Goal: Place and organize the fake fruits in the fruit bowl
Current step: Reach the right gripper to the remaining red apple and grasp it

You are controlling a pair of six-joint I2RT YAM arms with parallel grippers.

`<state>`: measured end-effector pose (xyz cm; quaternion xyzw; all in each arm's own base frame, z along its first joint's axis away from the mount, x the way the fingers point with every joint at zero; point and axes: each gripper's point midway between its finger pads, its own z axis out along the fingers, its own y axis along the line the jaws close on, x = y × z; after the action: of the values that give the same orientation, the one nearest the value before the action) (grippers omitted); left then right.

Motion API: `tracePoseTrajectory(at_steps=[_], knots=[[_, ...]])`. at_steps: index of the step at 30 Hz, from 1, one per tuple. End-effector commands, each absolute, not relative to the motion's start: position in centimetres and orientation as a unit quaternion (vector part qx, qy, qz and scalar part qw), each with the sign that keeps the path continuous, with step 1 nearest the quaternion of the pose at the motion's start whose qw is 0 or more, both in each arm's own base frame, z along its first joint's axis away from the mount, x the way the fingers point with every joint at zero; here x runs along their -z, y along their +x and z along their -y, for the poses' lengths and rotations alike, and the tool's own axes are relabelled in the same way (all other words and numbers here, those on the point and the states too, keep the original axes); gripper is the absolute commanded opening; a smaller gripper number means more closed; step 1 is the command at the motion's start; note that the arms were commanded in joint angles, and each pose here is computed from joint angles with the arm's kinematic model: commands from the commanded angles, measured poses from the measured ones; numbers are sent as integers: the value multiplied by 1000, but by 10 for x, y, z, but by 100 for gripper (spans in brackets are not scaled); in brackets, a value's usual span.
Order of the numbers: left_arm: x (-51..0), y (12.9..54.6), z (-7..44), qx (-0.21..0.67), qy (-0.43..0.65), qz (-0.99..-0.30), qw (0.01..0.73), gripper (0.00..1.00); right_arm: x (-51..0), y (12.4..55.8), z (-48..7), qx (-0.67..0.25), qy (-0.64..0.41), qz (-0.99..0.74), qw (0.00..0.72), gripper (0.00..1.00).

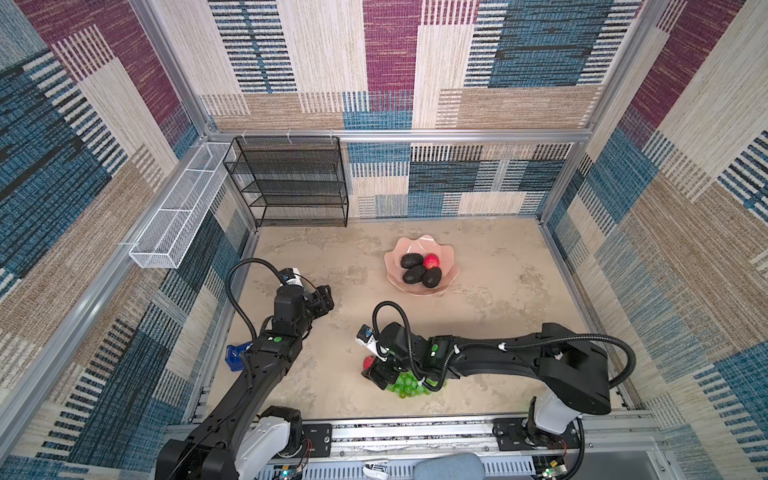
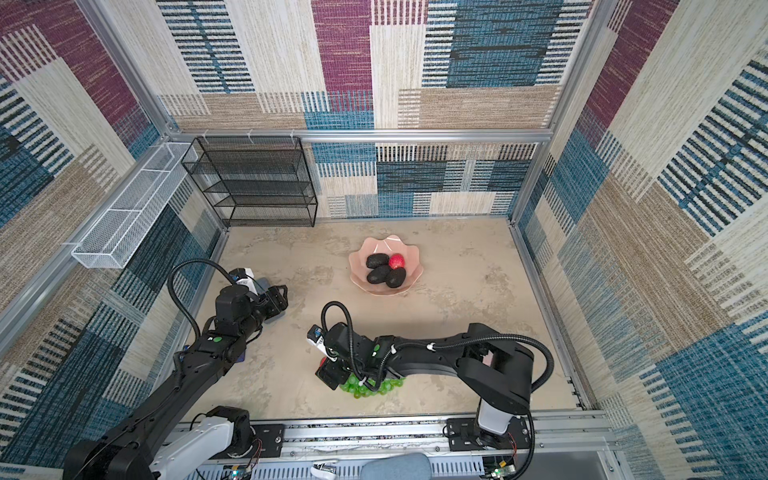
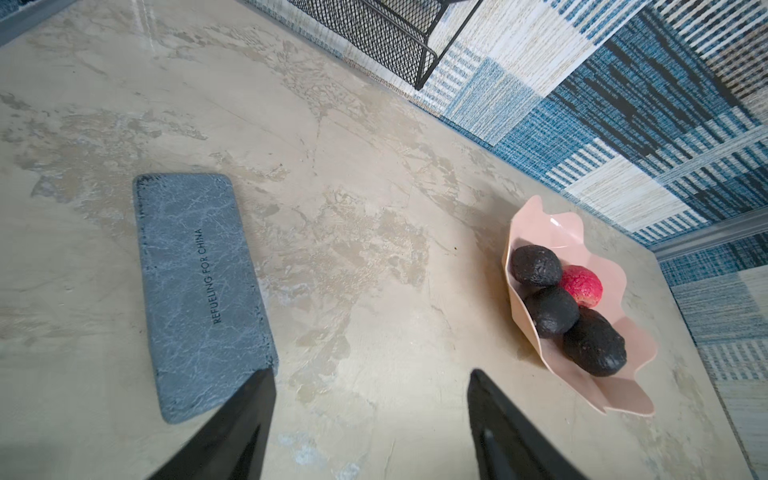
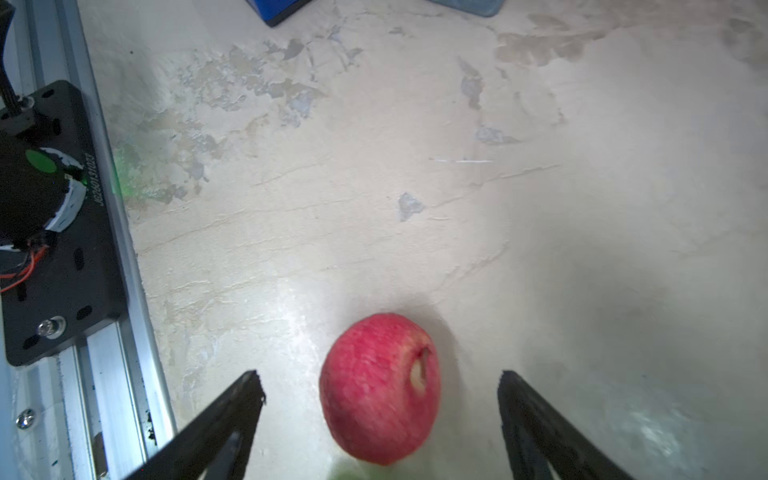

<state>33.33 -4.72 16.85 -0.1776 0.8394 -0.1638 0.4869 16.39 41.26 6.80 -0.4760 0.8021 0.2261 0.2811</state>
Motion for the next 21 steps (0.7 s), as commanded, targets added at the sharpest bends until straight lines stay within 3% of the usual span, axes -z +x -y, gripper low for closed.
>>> tracePoseTrajectory(at_steps=[1,5,14,18,21], knots=[[-169,332,43,160,-185,-839,486,77,-60,162,-419,-224,-479,-804,270,87],[-169,332,42,163,-187,-838,486,77,-53,172,-421,-201,-467,-816,276,78],[-169,330,40,166,-188,-837,486,77,-69,191,-431,-192,-436,-825,303,48],[-168,328,38,164,-188,-837,487,77,-83,197,-429,-209,-424,-827,306,45],[-166,328,38,165,-189,-838,485,78,-81,193,-426,-209,-437,-823,295,56]])
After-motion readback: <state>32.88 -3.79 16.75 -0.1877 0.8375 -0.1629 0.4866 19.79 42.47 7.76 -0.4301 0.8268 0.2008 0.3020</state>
